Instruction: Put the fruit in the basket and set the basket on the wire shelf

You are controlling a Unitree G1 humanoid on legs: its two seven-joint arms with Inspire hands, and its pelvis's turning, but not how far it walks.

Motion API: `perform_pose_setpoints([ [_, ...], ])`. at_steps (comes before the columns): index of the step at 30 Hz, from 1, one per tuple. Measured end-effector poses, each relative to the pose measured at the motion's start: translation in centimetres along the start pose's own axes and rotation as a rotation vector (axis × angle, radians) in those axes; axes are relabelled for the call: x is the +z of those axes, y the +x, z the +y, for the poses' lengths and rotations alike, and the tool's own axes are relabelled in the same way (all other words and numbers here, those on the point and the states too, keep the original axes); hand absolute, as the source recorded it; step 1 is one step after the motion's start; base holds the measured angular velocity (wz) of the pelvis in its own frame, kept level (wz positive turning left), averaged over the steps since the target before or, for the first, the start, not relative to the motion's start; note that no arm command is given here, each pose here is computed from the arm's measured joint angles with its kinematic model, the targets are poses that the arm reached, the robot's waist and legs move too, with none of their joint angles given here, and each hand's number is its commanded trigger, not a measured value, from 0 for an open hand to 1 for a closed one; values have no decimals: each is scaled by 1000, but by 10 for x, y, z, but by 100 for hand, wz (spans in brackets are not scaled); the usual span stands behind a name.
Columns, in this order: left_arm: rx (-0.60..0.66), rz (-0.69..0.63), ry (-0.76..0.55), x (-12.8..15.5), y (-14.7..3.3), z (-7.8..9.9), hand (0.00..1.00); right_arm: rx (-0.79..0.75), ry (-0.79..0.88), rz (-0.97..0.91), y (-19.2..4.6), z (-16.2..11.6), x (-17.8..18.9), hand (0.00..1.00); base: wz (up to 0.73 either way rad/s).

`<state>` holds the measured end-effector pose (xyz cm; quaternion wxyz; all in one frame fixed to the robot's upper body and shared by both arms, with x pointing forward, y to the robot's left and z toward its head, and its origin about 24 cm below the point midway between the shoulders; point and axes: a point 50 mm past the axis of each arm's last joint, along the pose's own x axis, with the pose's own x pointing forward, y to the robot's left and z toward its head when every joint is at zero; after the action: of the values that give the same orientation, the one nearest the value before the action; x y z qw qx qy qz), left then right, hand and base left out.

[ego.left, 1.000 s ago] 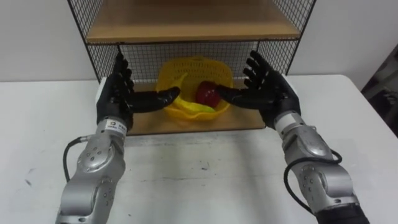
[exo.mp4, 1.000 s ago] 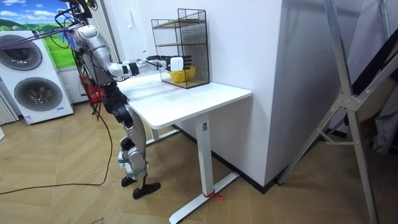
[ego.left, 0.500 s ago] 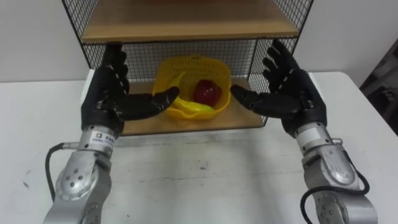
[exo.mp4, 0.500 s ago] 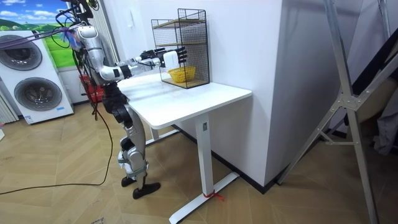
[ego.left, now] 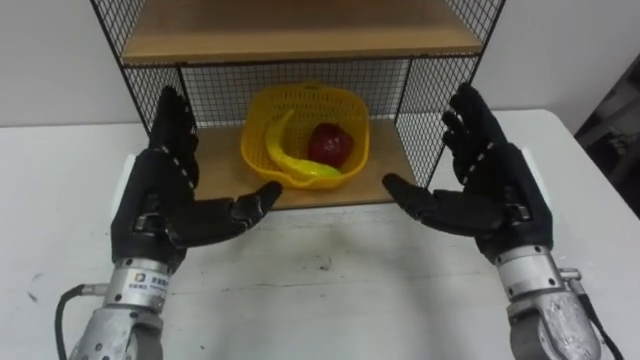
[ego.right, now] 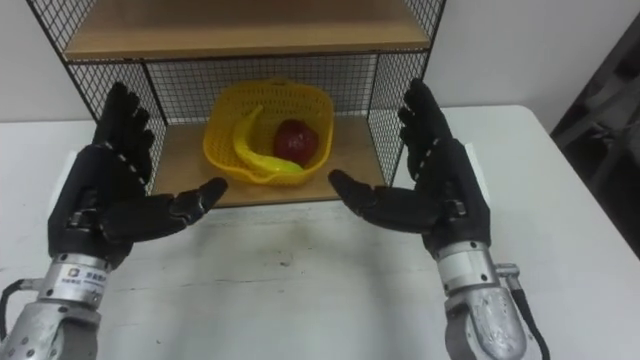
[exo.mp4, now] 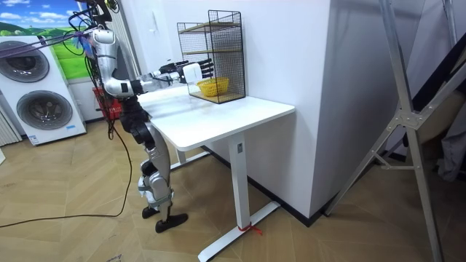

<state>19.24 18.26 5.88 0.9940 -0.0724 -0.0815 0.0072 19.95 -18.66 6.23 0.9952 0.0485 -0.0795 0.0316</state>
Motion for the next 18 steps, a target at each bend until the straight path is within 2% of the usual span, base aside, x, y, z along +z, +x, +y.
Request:
perform_pose_setpoints([
  [3, 27, -75, 12, 14, 1, 4, 0, -4, -15, -74, 1, -2, 13, 0, 0],
  [7, 43, -88, 11, 18, 0, 4, 0, -49, -39, -141, 0, -9, 24, 0, 0],
  [16, 174, -103, 83, 20, -1, 9, 0, -340, -185, -247, -12, -34, 40, 0, -3],
  [18, 240, -112, 151, 22, -2, 14, 0, -430, -227, -312, -16, -43, 52, 0, -6],
])
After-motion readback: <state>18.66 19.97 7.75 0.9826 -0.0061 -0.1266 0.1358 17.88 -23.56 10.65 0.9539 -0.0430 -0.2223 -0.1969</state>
